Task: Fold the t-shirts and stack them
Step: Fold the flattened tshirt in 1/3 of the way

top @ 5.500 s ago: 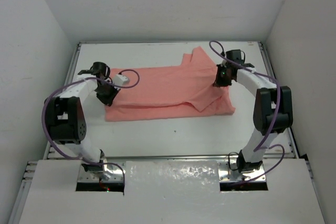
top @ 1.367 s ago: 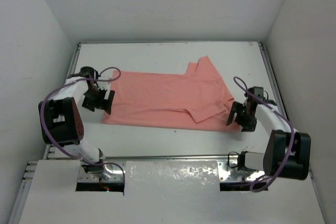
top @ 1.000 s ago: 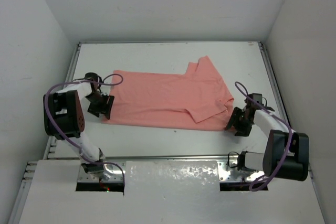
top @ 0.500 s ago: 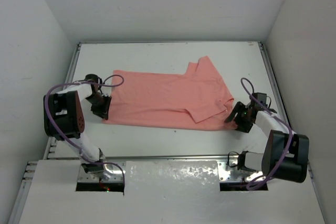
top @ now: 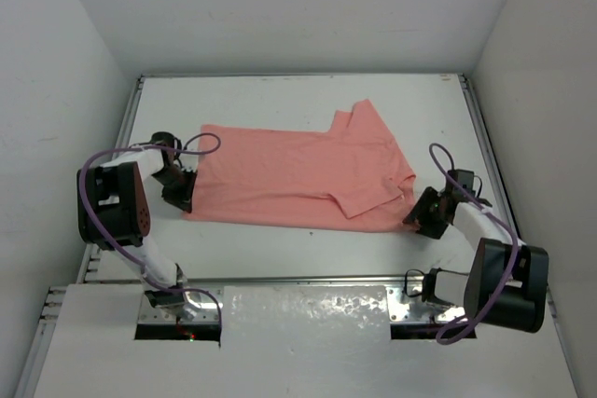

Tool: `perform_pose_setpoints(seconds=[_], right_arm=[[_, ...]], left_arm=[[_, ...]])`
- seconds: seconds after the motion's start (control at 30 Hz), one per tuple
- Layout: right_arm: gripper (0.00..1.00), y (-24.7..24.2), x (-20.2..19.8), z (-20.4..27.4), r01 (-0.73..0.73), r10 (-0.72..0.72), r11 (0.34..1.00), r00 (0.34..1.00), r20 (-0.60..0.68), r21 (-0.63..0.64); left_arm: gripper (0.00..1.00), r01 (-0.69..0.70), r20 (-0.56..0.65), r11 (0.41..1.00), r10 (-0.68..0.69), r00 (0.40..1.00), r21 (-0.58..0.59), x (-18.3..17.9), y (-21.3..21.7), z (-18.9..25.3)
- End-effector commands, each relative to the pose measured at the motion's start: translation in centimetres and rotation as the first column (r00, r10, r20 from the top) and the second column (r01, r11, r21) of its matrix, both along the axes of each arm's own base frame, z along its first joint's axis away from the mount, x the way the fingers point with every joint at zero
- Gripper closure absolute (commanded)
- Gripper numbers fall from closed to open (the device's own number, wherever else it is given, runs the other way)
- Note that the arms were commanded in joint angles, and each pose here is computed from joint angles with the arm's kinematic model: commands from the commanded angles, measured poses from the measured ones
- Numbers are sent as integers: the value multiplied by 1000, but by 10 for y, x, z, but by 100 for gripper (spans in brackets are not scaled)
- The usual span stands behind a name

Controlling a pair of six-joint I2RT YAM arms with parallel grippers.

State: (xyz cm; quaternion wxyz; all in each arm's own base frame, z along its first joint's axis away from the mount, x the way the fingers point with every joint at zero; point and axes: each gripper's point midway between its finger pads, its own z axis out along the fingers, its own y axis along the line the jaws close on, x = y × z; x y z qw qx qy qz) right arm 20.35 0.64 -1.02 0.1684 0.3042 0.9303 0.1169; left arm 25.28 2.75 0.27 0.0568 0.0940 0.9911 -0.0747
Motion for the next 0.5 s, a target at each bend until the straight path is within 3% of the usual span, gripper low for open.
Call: perform_pose_setpoints(seconds=[0.0,0.07,0.1,0.17,0.23,0.37,0.4,0.43,0.47], right_arm=[[51,-2,-30,-25,8,-10,1000,995,-99,-27],[66,-5,-33,-23,12,-17,999,994,-110,-48],[83,-8,-31,-17,19,-25,998,995,-94,-64],[96,-16,-41,-14,39,-53,993,991,-122,-115],[100,-18,-49,-9,57,-74,989,990,-120,-138],[100,-17,-67,-5,71,-92,986,985,-144,-150],[94,-16,-69,-3,79,-99,986,986,-135,-148],[64,-15,-72,-3,80,-101,986,985,-139,-148],[44,-18,-74,-2,88,-111,983,984,-138,-161]], left_arm=[[100,35,10,999,-35,999,7,-5,1,11],[100,58,5,997,-58,998,41,-11,7,16],[100,70,-14,996,-70,997,51,-18,9,18],[100,102,-19,991,-101,995,83,-26,14,24],[100,130,-48,988,-126,991,82,-41,14,27],[100,160,-85,985,-154,984,72,-64,11,36],[100,162,-95,984,-155,983,68,-68,10,36],[100,172,-105,983,-165,981,61,-73,9,36],[88,176,-127,984,-169,977,42,-80,6,36]])
